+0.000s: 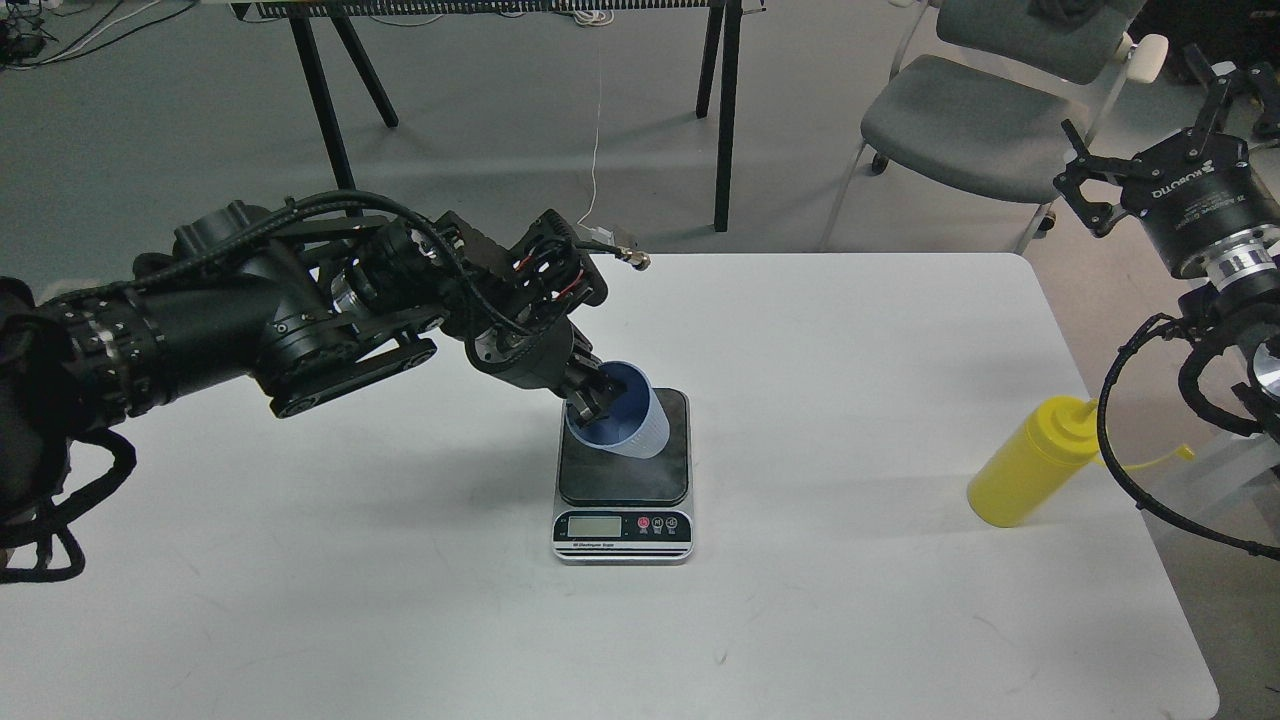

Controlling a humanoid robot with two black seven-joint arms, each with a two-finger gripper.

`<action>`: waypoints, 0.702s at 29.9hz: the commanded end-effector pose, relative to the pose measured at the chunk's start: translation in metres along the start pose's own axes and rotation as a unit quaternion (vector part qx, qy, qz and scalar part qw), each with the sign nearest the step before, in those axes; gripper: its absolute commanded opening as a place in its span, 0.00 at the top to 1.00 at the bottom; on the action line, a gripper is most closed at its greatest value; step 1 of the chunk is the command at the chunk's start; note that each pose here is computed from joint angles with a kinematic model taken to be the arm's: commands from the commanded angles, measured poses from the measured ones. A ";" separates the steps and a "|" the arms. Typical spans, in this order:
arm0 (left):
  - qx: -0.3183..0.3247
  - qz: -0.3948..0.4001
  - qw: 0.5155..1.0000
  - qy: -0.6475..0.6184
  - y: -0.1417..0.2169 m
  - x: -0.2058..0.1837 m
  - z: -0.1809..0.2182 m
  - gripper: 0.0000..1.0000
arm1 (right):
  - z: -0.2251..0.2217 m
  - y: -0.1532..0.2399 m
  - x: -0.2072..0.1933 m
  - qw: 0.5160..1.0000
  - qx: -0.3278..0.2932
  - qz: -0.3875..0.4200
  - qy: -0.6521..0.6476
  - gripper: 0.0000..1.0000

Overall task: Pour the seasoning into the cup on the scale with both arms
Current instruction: 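Lower the blue cup onto the scale and open the left gripper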

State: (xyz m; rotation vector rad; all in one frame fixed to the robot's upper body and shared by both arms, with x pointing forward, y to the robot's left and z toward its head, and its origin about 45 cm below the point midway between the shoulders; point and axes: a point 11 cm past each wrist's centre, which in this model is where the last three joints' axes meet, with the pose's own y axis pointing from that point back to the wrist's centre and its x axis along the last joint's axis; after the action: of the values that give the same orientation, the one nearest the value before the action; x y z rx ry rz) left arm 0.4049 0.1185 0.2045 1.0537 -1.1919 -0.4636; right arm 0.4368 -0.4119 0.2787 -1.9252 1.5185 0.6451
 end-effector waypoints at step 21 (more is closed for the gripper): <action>-0.001 0.001 1.000 0.011 -0.015 0.004 0.002 0.96 | 0.000 0.001 0.000 1.000 0.000 0.000 0.001 0.00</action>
State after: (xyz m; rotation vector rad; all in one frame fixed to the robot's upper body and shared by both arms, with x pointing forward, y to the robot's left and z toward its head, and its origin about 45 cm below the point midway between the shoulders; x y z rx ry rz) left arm 0.4082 0.1115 0.1952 1.0611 -1.1718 -0.4508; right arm 0.4363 -0.4118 0.2787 -1.9268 1.5173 0.6456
